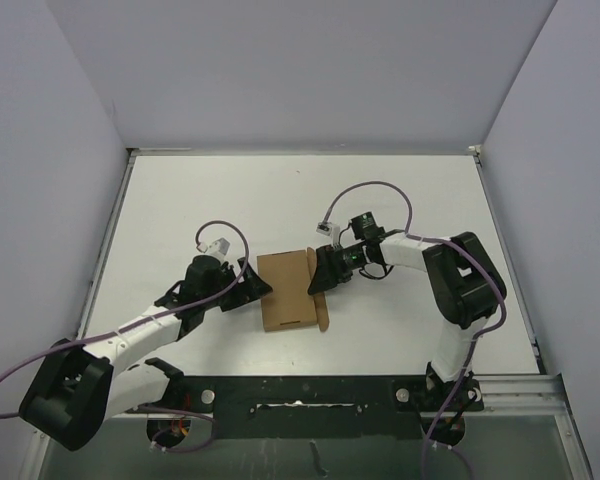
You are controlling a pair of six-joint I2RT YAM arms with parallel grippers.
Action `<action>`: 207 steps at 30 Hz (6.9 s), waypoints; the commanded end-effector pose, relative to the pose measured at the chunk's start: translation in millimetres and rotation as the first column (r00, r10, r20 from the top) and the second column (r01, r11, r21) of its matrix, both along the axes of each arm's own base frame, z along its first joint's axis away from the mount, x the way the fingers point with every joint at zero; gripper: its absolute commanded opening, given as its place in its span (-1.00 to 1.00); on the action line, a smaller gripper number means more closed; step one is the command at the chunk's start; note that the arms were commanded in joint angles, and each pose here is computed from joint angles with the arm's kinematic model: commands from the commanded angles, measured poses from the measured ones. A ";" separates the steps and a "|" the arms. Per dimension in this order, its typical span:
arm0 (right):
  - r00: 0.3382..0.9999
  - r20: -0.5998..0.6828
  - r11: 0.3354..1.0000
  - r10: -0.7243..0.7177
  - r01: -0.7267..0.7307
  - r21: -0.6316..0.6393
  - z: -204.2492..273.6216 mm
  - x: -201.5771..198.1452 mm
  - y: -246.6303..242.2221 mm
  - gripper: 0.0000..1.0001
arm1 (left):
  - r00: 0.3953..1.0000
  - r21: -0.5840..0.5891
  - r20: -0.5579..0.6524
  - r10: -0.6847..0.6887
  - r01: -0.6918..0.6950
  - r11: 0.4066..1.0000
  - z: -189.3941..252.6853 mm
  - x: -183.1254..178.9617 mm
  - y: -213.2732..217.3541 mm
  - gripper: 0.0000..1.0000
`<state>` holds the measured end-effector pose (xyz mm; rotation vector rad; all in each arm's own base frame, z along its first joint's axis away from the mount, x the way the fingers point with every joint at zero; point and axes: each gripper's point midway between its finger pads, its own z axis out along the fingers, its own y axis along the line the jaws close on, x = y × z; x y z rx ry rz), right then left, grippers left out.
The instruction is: Fold the paper box
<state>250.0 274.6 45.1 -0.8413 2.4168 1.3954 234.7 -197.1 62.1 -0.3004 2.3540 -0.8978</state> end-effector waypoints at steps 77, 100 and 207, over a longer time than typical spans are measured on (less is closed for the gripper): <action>0.987 -0.150 0.998 -0.063 0.062 -0.015 -9.5 14.5 6.2 -0.12 | 0.997 -0.037 -0.074 -0.016 0.013 0.999 -24.8 13.3 -25.0 0.40; 0.987 -0.157 0.998 -0.047 0.052 0.030 3.0 15.1 7.9 -0.30 | 0.999 -0.031 -0.035 -0.037 0.035 0.999 -12.1 13.5 -28.8 0.27; 0.508 0.841 0.875 0.185 -0.474 0.094 145.3 -21.2 -32.2 0.42 | 0.997 -0.585 0.025 -0.068 0.069 0.808 104.5 44.6 7.1 -0.76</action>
